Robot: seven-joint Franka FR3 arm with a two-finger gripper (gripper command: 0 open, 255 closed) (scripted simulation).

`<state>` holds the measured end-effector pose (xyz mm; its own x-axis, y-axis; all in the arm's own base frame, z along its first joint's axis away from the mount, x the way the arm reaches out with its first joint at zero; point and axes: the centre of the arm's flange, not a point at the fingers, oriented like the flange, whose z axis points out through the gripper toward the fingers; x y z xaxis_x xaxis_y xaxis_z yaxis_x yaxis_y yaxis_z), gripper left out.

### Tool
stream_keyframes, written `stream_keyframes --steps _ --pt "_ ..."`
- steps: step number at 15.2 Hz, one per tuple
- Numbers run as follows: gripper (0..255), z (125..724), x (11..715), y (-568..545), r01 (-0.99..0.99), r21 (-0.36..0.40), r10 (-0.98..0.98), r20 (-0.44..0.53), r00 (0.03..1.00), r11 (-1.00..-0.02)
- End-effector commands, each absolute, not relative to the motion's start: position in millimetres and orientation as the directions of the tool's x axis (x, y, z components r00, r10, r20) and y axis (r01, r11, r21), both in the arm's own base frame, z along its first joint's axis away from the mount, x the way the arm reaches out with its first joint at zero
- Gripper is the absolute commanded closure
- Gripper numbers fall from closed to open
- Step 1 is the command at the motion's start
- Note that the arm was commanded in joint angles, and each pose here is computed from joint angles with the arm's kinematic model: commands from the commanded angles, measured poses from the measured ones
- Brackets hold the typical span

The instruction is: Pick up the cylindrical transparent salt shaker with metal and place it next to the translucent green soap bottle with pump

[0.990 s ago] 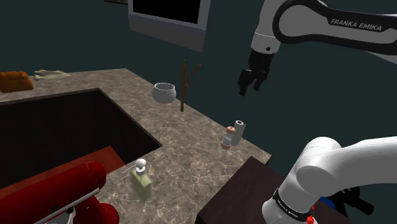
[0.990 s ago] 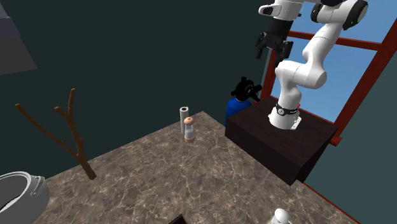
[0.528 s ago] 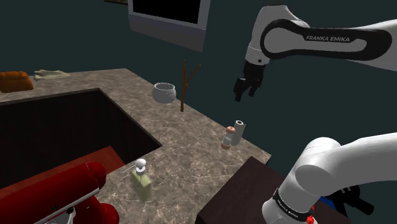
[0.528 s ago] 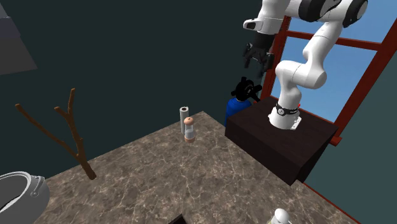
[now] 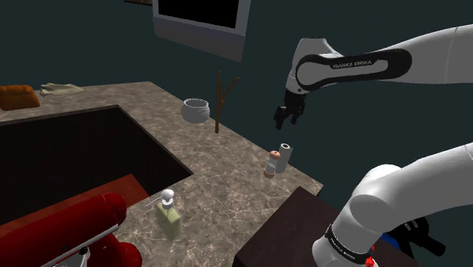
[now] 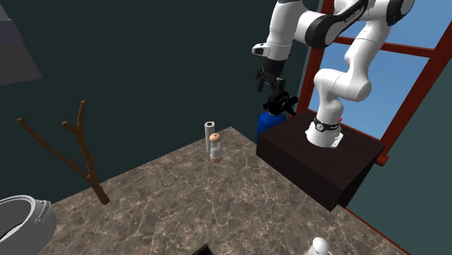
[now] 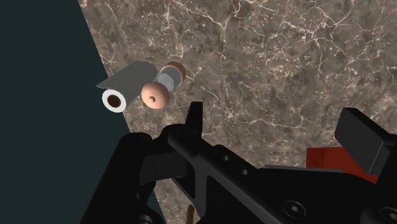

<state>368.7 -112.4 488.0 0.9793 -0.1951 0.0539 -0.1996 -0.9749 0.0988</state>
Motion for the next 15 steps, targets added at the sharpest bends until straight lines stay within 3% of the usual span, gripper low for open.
stream_keyframes --steps 1,15 --pt "0 469 378 -127 -0.206 0.098 -0.202 0.055 0.978 -0.974" --pt "0 336 440 -242 -0.257 0.088 -0.254 0.048 0.966 -0.962"
